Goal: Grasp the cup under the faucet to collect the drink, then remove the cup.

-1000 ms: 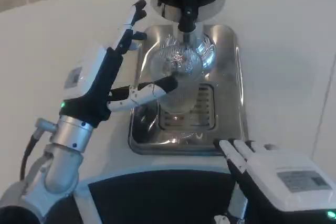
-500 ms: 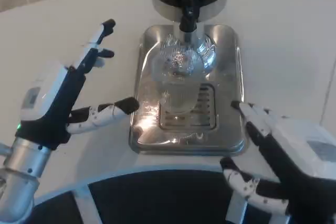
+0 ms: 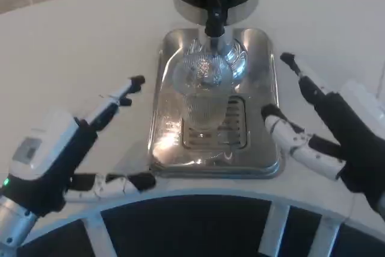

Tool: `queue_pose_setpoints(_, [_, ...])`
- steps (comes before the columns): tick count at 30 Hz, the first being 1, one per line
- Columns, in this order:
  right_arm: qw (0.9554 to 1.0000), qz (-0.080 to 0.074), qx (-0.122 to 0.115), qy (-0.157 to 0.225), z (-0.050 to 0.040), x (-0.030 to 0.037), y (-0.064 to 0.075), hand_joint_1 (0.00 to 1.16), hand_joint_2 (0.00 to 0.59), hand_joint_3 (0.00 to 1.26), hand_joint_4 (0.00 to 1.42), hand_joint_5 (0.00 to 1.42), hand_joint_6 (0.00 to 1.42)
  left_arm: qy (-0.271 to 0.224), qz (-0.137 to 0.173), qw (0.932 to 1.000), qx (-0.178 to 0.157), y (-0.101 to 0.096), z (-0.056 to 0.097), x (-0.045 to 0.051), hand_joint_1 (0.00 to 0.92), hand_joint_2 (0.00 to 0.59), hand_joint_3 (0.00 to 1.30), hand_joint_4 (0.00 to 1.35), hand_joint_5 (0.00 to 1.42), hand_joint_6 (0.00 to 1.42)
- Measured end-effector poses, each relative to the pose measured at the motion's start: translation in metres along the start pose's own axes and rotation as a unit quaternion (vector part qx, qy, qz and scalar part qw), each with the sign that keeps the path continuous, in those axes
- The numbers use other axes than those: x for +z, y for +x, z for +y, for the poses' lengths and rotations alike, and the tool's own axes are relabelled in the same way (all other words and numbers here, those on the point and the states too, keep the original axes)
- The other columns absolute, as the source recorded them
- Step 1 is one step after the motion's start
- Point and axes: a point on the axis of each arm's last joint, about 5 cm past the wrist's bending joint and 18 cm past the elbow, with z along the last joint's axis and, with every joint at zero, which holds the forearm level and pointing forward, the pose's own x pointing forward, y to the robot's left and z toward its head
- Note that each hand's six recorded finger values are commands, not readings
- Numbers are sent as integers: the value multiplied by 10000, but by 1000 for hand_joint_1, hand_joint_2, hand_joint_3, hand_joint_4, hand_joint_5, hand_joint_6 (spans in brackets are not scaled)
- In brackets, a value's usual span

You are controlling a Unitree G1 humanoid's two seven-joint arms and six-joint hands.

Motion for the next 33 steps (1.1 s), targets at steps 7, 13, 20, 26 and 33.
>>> queue_pose_setpoints(7, [9989,-214,-148,380,-11,32,76,279,513,0,0,0,0,102,22,9991,-399,-125,35,14,115,82,111,112,187,291])
queue_pose_setpoints(13, [9975,-451,-152,520,-30,103,143,273,512,0,0,0,0,163,64,9975,-680,-220,68,27,115,83,99,97,171,276])
queue_pose_setpoints(20, [9948,-773,-29,661,-55,202,264,269,512,0,0,0,0,207,109,9963,-823,-279,96,58,115,83,89,87,156,274])
queue_pose_setpoints(26, [9924,-993,7,721,-79,264,367,263,505,0,0,0,0,208,151,9950,-967,-321,92,88,113,80,89,86,154,274])
queue_pose_setpoints(33, [9898,-1159,105,819,-75,307,455,257,503,0,0,0,0,267,225,9948,-952,-350,127,97,99,77,88,76,153,274])
